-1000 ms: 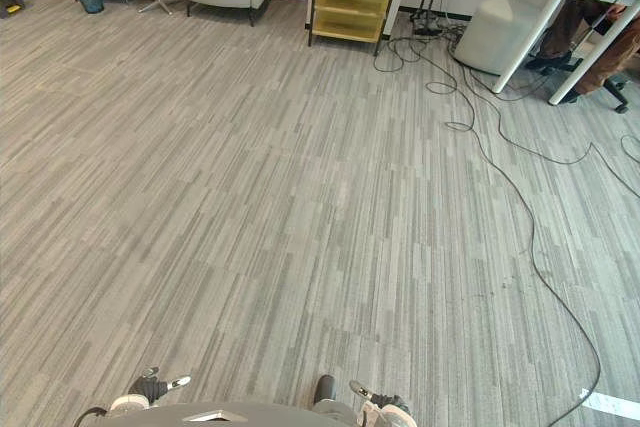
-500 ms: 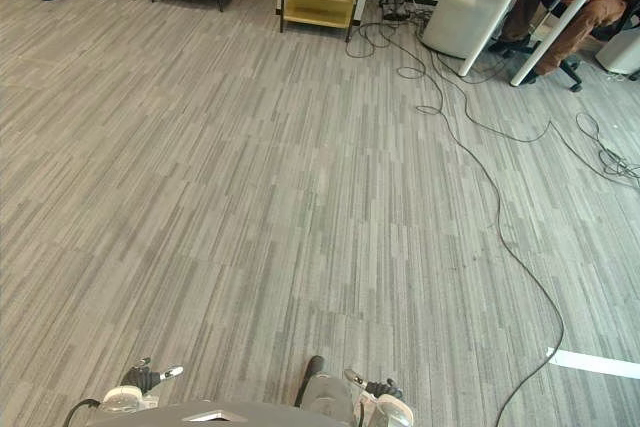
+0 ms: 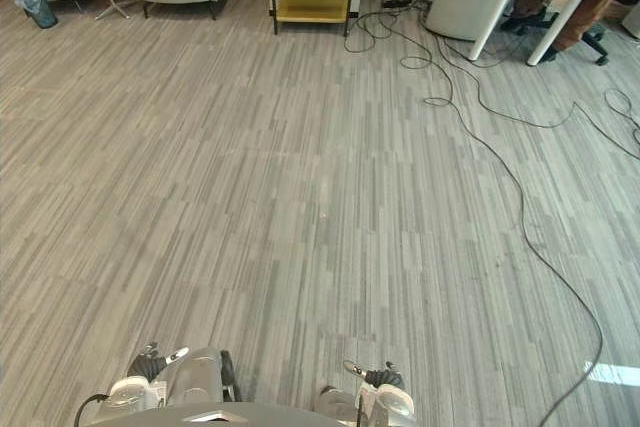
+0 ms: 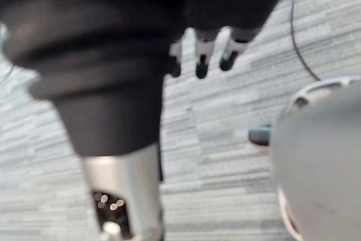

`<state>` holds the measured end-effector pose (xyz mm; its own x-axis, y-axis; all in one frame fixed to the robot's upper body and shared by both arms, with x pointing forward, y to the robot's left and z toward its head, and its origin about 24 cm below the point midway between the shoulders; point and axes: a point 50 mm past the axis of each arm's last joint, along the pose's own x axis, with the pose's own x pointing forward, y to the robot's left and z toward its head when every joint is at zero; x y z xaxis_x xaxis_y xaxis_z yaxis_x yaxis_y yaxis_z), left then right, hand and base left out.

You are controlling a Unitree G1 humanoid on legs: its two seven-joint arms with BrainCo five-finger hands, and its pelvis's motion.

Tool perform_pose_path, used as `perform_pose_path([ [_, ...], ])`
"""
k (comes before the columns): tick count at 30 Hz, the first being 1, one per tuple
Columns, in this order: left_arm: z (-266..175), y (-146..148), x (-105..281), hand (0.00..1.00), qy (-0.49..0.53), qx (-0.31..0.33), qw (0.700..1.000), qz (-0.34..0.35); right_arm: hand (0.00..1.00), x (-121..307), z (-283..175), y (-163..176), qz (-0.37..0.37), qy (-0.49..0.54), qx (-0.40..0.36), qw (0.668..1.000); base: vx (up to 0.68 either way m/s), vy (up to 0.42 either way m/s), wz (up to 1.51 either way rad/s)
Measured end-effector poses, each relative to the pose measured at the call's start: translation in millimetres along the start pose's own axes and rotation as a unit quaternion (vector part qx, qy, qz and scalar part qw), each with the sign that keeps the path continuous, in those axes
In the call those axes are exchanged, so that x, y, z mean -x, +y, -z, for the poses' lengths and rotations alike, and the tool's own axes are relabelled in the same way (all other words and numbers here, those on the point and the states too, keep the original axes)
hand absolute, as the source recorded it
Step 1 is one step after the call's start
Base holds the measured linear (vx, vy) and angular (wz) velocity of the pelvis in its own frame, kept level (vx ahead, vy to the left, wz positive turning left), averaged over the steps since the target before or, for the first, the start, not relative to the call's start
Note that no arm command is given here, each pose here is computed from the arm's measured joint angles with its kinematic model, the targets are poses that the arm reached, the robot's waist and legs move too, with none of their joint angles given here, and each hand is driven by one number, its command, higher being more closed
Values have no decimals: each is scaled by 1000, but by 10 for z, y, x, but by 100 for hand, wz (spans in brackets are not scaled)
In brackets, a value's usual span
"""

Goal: Pick up cushions and gather them together orderly.

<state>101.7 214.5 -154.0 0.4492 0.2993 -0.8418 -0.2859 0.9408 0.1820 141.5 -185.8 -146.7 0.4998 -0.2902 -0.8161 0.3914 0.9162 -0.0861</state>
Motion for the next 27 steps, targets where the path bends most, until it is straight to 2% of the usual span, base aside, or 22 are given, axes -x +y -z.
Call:
perform_pose_path([
  [4,-8,16,-12,0,4,-25,1000,3,0,5,19,-2,-4,1,16,1000,511,156,3],
  [9,-112,-42,-26,0,-12,-24,1000,10,0,-9,-115,-39,-3,-28,14,999,450,-40,-2],
  [14,-130,-245,-7,0,-16,-2,999,34,0,-14,-93,-98,1,-24,18,1000,432,-180,29],
  [18,-13,-453,45,0,6,20,998,52,0,-34,-137,-276,20,-30,20,999,611,-264,36],
  [27,-201,-458,37,0,-36,8,998,56,0,-5,8,-310,26,-7,12,1000,393,-52,4],
])
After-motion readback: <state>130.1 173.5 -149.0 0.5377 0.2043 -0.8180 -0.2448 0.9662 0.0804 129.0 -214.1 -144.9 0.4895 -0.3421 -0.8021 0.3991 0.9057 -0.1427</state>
